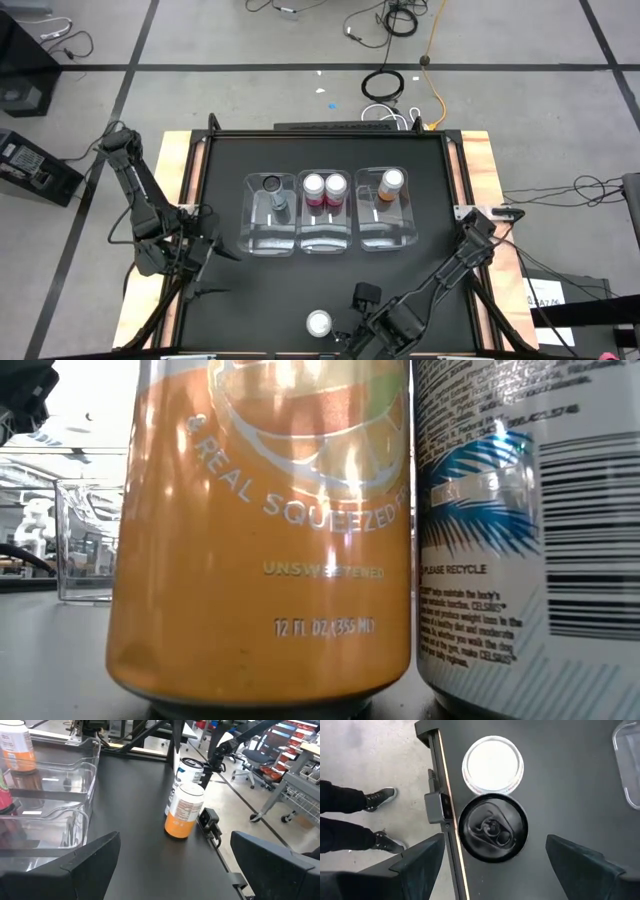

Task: Sort soda cans
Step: Put the blue soda can into the left transparent bin

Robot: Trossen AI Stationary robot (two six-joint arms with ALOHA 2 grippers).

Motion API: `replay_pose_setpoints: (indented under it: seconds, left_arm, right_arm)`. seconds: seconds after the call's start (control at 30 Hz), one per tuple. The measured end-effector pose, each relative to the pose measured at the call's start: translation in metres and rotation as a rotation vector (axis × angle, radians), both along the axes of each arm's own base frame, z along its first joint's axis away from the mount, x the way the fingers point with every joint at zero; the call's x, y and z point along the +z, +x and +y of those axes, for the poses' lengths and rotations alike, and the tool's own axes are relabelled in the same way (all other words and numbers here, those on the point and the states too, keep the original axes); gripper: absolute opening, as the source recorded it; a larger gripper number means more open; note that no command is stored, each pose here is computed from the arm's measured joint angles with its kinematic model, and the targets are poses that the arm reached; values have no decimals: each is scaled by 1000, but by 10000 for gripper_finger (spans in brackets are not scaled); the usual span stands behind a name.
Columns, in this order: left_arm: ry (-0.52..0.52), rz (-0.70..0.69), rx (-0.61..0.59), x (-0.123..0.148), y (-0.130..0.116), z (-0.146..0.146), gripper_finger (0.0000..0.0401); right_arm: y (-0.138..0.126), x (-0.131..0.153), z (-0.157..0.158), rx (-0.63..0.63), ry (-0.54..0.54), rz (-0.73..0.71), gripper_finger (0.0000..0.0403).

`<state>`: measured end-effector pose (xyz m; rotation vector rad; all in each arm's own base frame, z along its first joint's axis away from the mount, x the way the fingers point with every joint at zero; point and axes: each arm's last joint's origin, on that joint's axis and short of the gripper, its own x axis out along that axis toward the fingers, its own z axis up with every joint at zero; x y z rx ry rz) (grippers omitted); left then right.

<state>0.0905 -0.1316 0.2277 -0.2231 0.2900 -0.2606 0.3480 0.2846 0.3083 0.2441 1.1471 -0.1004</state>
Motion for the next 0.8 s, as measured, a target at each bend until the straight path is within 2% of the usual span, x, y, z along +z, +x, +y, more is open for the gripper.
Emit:
replay_pose_setpoints:
  seconds: [0.27,0.43,0.8]
  left_arm:
    - [1,2,-4,0,0,0,386]
    - [-4,11,-29,0,0,-1,386]
    - [-1,11,-32,0,0,-1,386]
  right_arm:
    - [10,-12,1,11,24,23,341]
    - [16,-32,7,25,4,67,341]
    - [26,-35,-3,-11,1,52,341]
